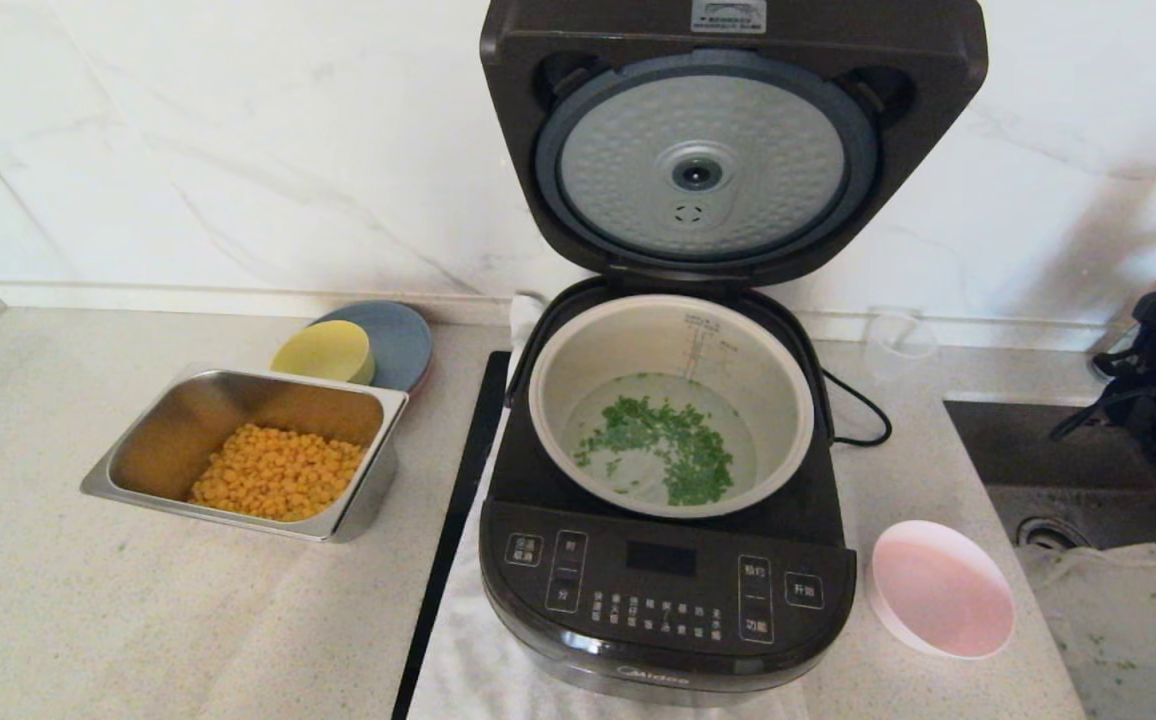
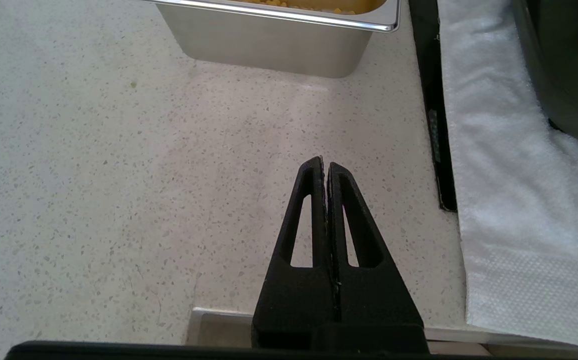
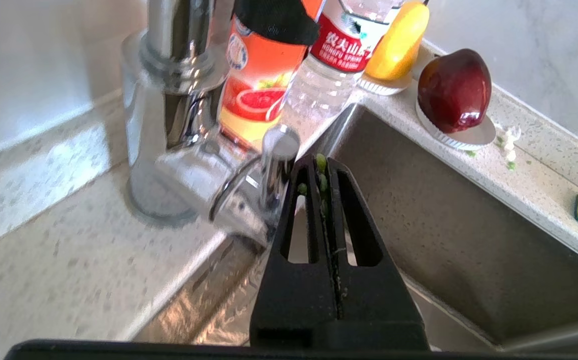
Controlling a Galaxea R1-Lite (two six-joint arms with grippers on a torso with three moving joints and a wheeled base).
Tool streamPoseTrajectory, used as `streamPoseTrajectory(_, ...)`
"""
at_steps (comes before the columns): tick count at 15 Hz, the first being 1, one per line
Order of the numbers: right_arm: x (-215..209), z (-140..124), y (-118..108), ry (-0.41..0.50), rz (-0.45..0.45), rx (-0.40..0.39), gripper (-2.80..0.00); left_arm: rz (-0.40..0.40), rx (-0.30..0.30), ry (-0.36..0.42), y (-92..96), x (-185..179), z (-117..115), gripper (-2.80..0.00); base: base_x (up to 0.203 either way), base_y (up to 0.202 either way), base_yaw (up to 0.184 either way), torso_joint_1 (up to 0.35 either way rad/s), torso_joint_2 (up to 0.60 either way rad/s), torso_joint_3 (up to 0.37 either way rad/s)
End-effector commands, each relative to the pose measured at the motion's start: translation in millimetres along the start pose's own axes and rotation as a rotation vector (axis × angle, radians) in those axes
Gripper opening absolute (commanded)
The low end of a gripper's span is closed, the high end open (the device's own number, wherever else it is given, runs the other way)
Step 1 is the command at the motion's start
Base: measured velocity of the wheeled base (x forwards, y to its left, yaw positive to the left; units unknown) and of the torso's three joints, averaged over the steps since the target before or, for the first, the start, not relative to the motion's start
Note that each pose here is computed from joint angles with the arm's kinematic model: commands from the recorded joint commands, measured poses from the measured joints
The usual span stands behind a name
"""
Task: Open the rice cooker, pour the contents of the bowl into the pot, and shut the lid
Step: Turn off the tap
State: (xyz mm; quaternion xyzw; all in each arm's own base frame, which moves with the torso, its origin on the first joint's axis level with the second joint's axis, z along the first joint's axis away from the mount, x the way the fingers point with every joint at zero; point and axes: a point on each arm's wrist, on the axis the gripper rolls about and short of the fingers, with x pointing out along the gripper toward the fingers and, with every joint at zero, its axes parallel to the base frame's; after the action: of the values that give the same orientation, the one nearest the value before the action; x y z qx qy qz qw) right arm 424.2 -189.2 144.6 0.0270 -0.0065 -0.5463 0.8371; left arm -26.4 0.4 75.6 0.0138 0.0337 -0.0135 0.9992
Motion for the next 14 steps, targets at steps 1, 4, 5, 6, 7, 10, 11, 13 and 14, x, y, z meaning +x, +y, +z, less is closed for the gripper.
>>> streamPoseTrajectory(1,-13.5,22.7,-7.0,-0.024,0.007,0.024,-2.80,0.000,0.000,0.000,0.0,-0.1,0.0,-2.80,0.000,0.000,0.000,0.000,0.00,0.000)
streamPoseTrajectory(4,-43.7,42.6,-15.8,-0.025,0.043,0.029,-2.80,0.000,0.000,0.000,0.0,-0.1,0.0,-2.80,0.000,0.000,0.000,0.000,0.00,0.000)
streamPoseTrajectory(5,-58.6,50.8,-20.7,-0.025,0.063,0.032,-2.80,-0.001,0.000,0.000,0.0,-0.1,0.0,-2.80,0.000,0.000,0.000,0.000,0.00,0.000)
streamPoseTrajectory(6,-75.8,59.9,-25.8,-0.026,0.090,0.036,-2.80,0.000,0.000,-0.001,0.0,-0.1,0.0,-2.80,0.000,0.000,0.000,0.000,0.00,0.000)
streamPoseTrajectory(7,-93.5,67.5,-31.1,-0.023,0.124,0.036,-2.80,-0.001,0.000,0.000,0.0,-0.1,0.0,-2.80,0.000,0.000,0.000,0.000,0.00,0.000)
streamPoseTrajectory(10,-152.4,89.9,-49.7,0.022,0.299,0.009,-2.80,0.000,0.000,0.000,0.0,-0.1,0.0,-2.80,0.000,0.000,0.000,0.000,0.00,0.000)
streamPoseTrajectory(11,-172.0,97.3,-57.0,0.062,0.379,-0.003,-2.80,-0.001,0.000,0.000,0.0,-0.1,0.0,-2.80,0.000,0.000,0.000,0.000,0.00,0.000)
streamPoseTrajectory(13,-207.9,107.8,-71.7,0.225,0.536,-0.046,-2.80,0.000,0.000,0.000,0.0,-0.1,0.0,-2.80,0.000,0.000,0.000,0.000,0.00,0.000)
streamPoseTrajectory(14,-220.9,120.5,-77.7,0.302,0.614,-0.030,-2.80,-0.001,0.000,0.000,0.0,-0.1,0.0,-2.80,0.000,0.000,0.000,0.000,0.00,0.000)
